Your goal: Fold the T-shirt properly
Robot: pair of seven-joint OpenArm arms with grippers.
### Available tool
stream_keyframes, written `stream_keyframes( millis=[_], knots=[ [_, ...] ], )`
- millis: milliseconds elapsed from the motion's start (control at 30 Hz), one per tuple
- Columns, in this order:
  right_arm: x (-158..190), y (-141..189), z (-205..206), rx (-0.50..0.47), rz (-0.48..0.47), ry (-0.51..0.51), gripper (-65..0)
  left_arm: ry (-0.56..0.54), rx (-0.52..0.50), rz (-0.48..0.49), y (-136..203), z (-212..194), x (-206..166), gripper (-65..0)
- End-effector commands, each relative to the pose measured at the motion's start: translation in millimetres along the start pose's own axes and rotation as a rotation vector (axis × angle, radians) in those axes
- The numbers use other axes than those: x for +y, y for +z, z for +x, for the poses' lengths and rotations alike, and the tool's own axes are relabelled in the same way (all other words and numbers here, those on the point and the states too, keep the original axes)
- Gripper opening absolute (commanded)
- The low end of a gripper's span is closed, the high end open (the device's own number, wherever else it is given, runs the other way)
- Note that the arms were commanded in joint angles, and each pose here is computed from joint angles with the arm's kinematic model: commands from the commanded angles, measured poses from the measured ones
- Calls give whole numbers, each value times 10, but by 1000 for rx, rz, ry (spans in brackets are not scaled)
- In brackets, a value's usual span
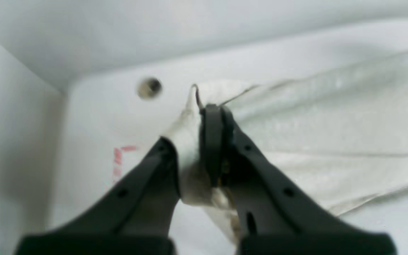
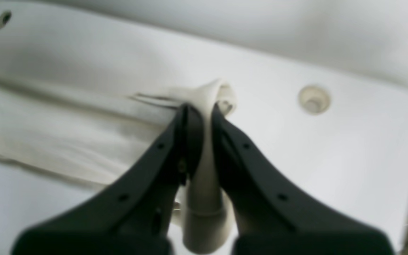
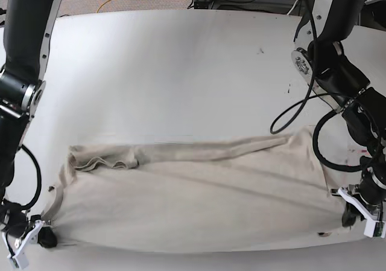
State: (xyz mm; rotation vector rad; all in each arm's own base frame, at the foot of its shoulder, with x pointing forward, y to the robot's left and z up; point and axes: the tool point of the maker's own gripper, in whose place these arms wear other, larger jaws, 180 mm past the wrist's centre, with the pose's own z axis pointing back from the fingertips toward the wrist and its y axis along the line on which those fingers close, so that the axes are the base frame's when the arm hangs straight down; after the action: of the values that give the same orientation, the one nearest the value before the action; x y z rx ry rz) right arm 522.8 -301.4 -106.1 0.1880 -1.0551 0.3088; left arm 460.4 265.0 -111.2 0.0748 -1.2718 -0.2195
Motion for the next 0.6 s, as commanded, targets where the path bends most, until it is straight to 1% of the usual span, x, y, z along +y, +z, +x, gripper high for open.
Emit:
stream_keyframes(
  millis=[0,33,100,133,233,300,367,467,567],
  knots=[
    [-142,355,570,-94,-58,67,-648,-49,-108,90,254,543,218,-650],
    [-164,427,675,-103,-71,81,-648,-55,-125,103,303,649,246,-650],
    [-186,594,939,-139,-92,111,-648,-69,-198,138,452,998,321,-650],
    [-182,638,1014,-151,-95,116,-648,-71,-220,146,491,1090,344,-650],
    [-267,715,949,-114,-117,111,-648,-77,-293,170,628,1406,414,-650],
    [-297,731,890,-84,-125,108,-648,-90,-318,187,702,1535,474,-650],
    [-301,743,869,-72,-125,108,-648,-119,-324,181,702,1620,427,-650],
    [-335,925,956,-111,-138,126,-648,-151,-321,163,671,1643,321,-650],
    [-269,1124,1092,-163,-129,162,-648,-157,-271,152,588,1408,263,-650]
  ],
)
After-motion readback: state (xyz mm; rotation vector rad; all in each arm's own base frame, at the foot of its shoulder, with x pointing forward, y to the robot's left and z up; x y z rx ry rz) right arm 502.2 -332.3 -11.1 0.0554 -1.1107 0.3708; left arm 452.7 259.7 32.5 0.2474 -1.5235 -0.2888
